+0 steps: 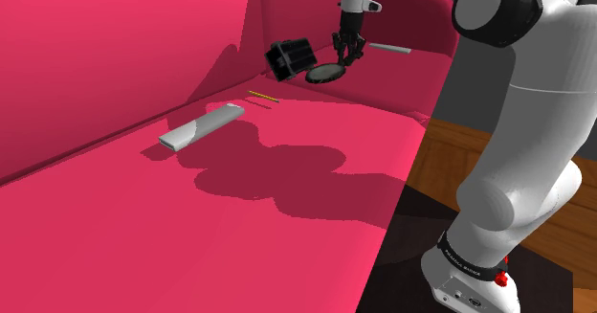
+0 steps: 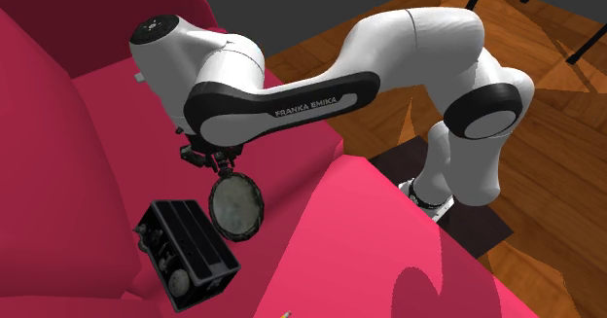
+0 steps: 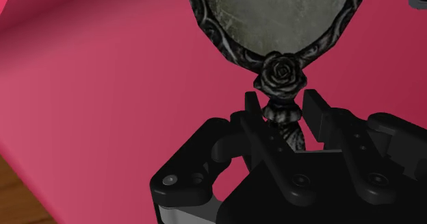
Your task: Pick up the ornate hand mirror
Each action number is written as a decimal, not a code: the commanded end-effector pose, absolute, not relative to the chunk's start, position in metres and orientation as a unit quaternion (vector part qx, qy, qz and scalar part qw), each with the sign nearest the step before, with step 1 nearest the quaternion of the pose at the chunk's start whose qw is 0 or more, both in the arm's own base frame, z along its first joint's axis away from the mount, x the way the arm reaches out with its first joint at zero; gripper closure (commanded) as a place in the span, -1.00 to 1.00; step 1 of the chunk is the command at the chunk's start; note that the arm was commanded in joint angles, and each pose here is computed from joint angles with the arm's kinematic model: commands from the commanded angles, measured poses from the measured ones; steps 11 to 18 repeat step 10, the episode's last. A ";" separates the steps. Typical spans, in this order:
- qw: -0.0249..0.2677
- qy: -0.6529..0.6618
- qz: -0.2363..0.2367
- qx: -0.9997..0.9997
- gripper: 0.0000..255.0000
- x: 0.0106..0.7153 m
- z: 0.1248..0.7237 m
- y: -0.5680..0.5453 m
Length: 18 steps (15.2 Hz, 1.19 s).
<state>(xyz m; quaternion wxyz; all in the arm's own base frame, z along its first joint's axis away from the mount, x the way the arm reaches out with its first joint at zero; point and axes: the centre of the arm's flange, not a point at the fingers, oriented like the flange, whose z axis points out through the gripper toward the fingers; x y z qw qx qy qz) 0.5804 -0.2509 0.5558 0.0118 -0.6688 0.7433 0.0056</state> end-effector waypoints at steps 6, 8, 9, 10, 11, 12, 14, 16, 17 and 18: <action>0.012 0.743 0.006 -0.669 1.00 0.580 0.592 -0.251; 0.012 0.743 0.006 -0.669 1.00 0.580 0.603 -0.251; 0.012 0.743 0.006 -0.669 1.00 0.580 0.604 -0.251; 0.012 0.743 0.006 -0.669 1.00 0.580 0.604 -0.251; 0.012 0.743 0.006 -0.669 1.00 0.580 0.604 -0.251; 0.012 0.743 0.006 -0.669 1.00 0.580 0.604 -0.251; 0.012 0.743 0.006 -0.669 1.00 0.580 0.604 -0.251; 0.012 0.743 0.006 -0.669 1.00 0.580 0.604 -0.251; 0.012 0.743 0.006 -0.669 1.00 0.580 0.604 -0.251; 0.012 0.743 0.006 -0.669 1.00 0.580 0.604 -0.251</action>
